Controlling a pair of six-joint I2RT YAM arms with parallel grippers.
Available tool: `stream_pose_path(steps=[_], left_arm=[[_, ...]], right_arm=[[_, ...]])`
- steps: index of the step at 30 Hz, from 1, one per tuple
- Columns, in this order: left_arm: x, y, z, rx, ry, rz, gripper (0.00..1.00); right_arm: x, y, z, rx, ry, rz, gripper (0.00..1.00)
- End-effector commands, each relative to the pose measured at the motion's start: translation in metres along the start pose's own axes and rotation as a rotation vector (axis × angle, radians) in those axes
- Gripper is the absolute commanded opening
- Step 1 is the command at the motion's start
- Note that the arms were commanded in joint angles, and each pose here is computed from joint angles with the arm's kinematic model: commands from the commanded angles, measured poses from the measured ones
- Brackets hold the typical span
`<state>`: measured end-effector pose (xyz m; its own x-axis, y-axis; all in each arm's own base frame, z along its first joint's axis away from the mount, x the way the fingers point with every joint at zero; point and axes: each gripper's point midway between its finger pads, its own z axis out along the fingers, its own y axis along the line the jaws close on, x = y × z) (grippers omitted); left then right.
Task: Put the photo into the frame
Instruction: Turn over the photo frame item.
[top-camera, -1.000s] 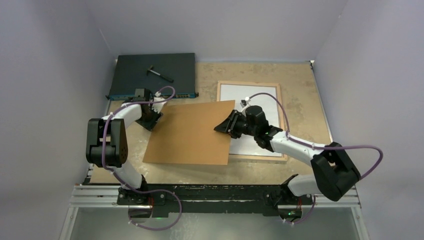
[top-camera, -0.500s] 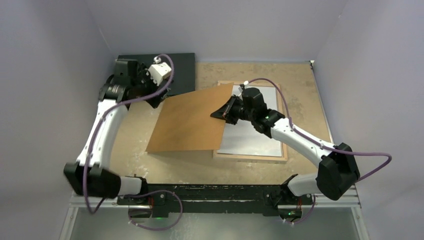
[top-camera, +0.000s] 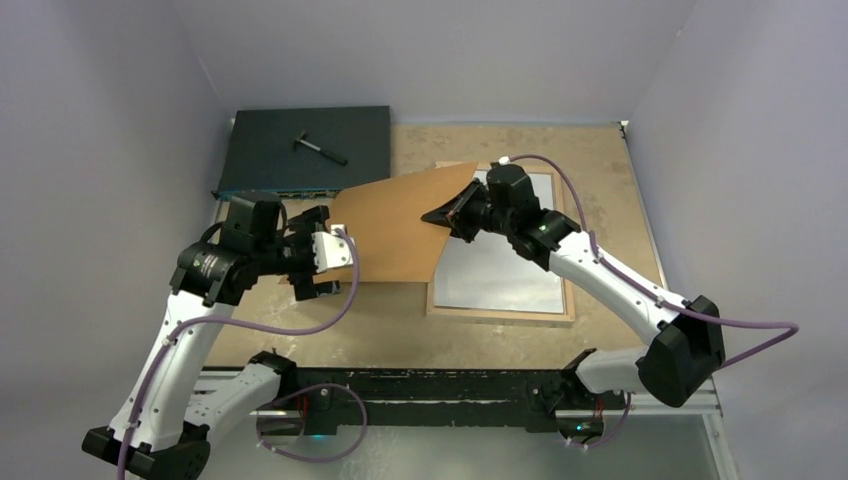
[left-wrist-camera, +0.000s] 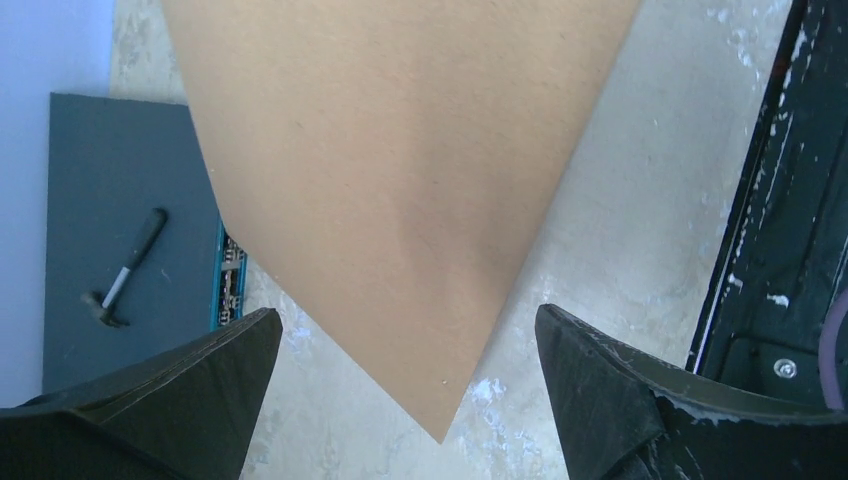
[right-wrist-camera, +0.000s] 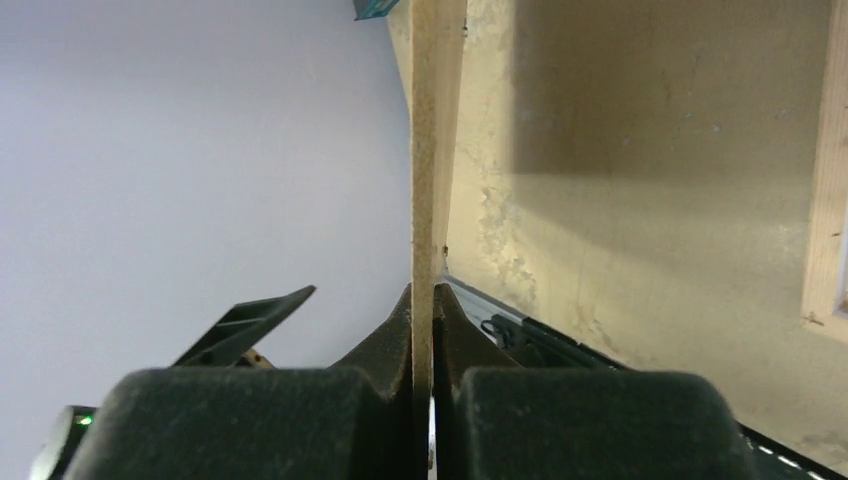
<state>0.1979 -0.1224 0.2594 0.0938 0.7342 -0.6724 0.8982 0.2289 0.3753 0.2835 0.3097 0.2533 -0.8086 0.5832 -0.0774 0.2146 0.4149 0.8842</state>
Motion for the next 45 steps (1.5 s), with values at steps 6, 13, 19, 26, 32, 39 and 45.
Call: stream_pose_path(steps=[6,13,19,26,32,39,45], left_arm=[[0.002,-0.003,0.006,0.05,-0.005,0.161,0.94],[-0.015,-0.014,-0.008,0.143,-0.033,0.164,0.88],[-0.017,-0.024,-0.032,0.135,-0.029,0.288,0.93],[-0.027,0.003,-0.035,-0.095,-0.088,0.321,0.88],[-0.029,0.024,-0.034,-0.291,-0.124,0.478,0.8],[-0.043,0.049,-0.043,-0.486,-0.174,0.584,0.5],[-0.048,0.07,-0.049,-0.632,-0.187,0.609,0.29]], right_arm=[[-0.029,0.111,-0.053,-0.357,-0.152,0.074,0.0],[-0.023,0.141,-0.064,-0.453,-0.119,0.096,0.0],[-0.013,0.158,-0.068,-0.501,-0.078,0.075,0.0],[-0.005,0.162,-0.068,-0.52,-0.054,0.08,0.0],[-0.007,0.166,-0.077,-0.536,-0.085,0.087,0.0],[-0.003,0.156,-0.074,-0.527,-0.061,0.1,0.0],[0.003,0.153,-0.072,-0.52,-0.042,0.099,0.0]])
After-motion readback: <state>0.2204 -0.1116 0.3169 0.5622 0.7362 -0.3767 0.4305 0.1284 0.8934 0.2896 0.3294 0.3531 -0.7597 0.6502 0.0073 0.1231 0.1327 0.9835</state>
